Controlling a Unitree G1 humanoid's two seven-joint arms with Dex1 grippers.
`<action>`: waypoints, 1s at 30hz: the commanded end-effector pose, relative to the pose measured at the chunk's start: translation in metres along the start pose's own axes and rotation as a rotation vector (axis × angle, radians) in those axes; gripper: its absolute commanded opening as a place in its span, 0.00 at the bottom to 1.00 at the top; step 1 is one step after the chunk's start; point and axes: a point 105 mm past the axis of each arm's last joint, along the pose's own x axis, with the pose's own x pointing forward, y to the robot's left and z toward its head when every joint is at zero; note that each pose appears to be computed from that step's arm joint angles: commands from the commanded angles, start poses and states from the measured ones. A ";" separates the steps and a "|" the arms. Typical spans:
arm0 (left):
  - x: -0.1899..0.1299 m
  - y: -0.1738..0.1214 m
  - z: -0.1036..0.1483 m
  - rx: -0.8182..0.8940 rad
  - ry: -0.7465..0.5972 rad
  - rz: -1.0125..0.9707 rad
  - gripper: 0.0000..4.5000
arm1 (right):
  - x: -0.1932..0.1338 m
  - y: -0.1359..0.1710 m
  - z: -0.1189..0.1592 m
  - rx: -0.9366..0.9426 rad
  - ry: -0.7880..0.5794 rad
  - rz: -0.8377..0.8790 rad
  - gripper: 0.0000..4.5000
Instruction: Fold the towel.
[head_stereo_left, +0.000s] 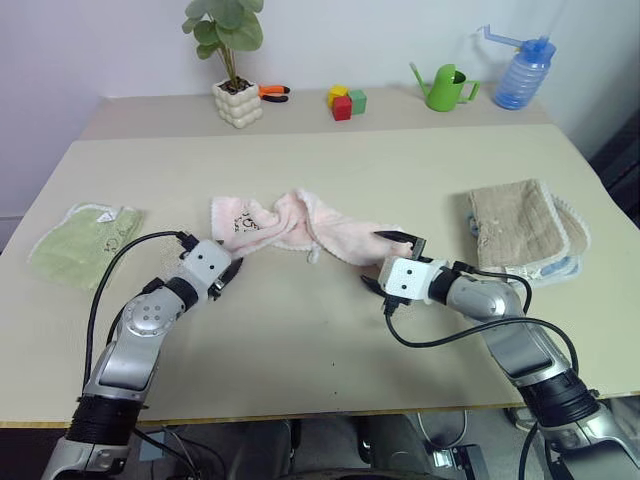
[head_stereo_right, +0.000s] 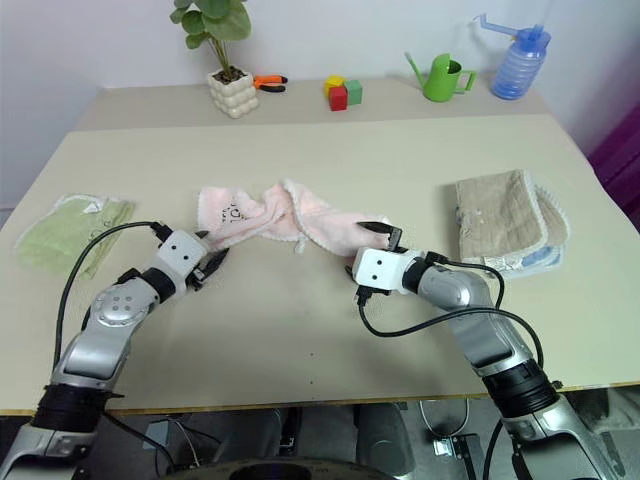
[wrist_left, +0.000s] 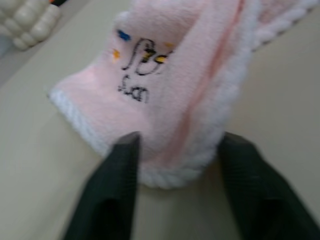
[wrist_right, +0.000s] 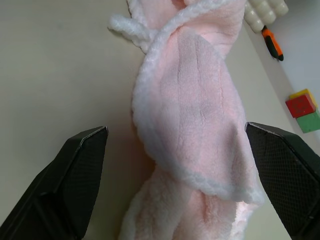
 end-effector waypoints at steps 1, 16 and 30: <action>-0.002 0.006 0.002 0.021 -0.002 0.017 0.11 | -0.003 -0.013 0.011 -0.022 -0.036 -0.048 1.00; 0.004 0.012 0.010 0.003 -0.038 0.068 0.01 | -0.007 -0.012 -0.012 -0.208 0.047 -0.047 1.00; 0.003 0.008 0.011 -0.009 -0.040 0.058 0.00 | 0.006 -0.017 -0.001 -0.298 -0.035 -0.095 0.06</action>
